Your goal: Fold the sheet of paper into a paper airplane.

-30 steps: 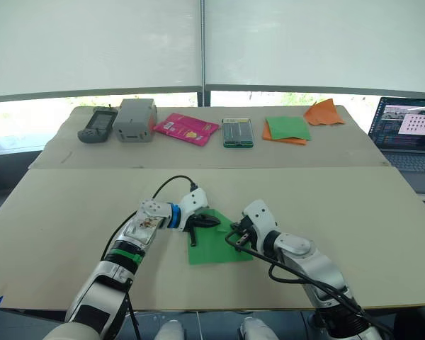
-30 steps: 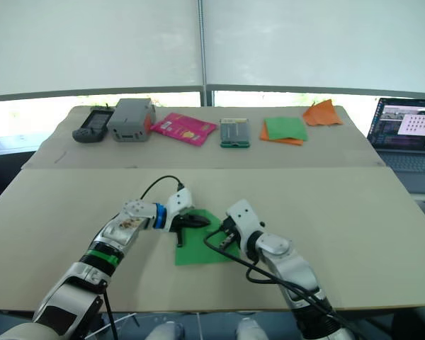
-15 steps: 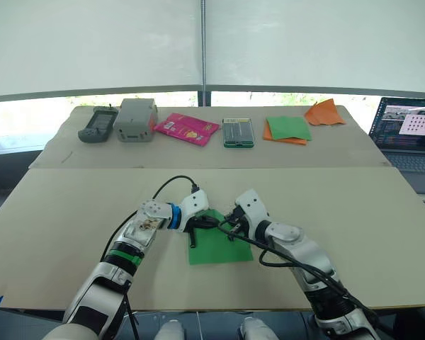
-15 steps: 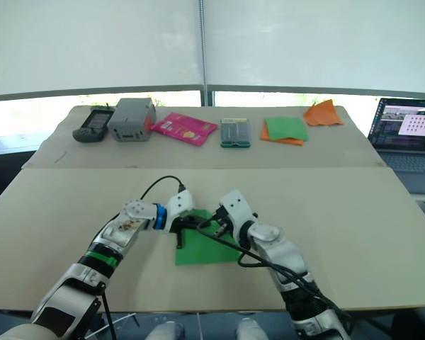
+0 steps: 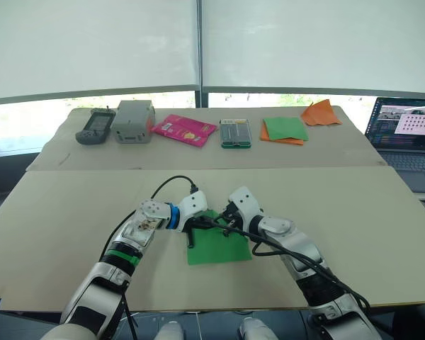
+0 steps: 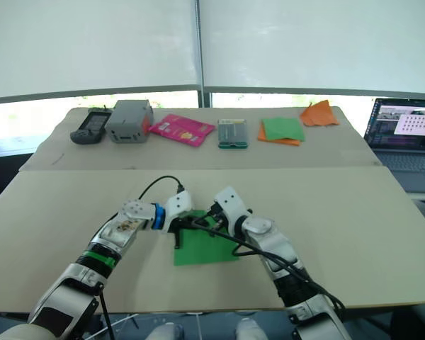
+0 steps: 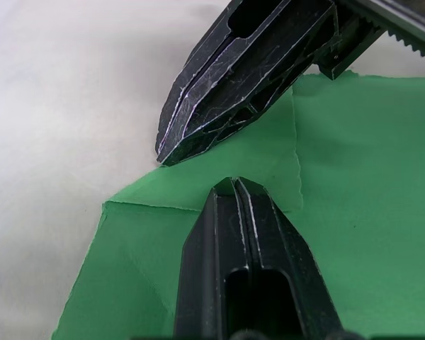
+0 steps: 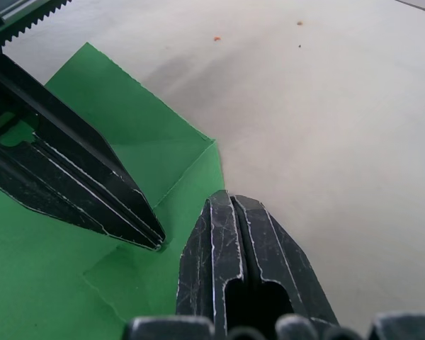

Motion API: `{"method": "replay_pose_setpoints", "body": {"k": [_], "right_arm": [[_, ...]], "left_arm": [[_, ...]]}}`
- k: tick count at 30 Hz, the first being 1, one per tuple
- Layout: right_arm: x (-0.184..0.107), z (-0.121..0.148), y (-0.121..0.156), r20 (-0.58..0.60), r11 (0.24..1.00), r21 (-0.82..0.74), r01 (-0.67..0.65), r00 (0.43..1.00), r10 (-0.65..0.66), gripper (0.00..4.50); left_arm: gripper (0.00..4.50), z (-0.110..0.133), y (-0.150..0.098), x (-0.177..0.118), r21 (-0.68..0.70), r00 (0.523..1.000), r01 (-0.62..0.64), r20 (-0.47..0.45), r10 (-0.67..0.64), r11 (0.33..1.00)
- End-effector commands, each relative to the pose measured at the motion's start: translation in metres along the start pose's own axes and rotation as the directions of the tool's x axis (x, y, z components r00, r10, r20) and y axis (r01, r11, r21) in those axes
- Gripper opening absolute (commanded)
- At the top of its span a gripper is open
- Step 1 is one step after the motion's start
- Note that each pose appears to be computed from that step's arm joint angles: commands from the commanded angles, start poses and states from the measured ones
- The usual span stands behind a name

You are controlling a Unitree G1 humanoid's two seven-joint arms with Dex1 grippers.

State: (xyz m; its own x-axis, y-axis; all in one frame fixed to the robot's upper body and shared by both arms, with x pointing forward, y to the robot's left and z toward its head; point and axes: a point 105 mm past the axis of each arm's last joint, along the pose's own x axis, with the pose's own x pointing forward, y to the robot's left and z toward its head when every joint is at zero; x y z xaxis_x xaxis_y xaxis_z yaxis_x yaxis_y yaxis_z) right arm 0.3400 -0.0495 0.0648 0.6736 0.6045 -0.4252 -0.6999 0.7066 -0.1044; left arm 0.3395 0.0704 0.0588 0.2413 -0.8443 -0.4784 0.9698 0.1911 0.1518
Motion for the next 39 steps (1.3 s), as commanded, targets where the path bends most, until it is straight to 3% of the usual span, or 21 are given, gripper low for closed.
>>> {"method": "replay_pose_setpoints", "body": {"k": [1,10,27,39], "right_arm": [[-0.003,-0.016,0.004,-0.057,1.000,0.009,-0.011,0.998,0.011,0.03],[-0.025,-0.034,0.000,-0.085,0.999,0.031,0.030,0.996,-0.027,0.03],[-0.040,-0.047,0.004,-0.129,0.997,0.019,0.080,0.989,-0.077,0.03],[-0.050,-0.066,-0.001,-0.211,0.972,-0.201,0.126,0.963,-0.168,0.03]], "left_arm": [[0.00,-0.019,-0.005,0.000,-0.031,0.997,0.012,-0.074,-0.014,0.999],[0.00,-0.021,-0.005,0.000,-0.032,0.997,0.009,-0.078,-0.011,0.999],[0.00,-0.021,-0.003,0.001,-0.033,0.997,0.007,-0.081,-0.010,0.999],[0.00,-0.022,-0.001,0.002,-0.032,0.996,0.007,-0.085,-0.010,0.999]]}}
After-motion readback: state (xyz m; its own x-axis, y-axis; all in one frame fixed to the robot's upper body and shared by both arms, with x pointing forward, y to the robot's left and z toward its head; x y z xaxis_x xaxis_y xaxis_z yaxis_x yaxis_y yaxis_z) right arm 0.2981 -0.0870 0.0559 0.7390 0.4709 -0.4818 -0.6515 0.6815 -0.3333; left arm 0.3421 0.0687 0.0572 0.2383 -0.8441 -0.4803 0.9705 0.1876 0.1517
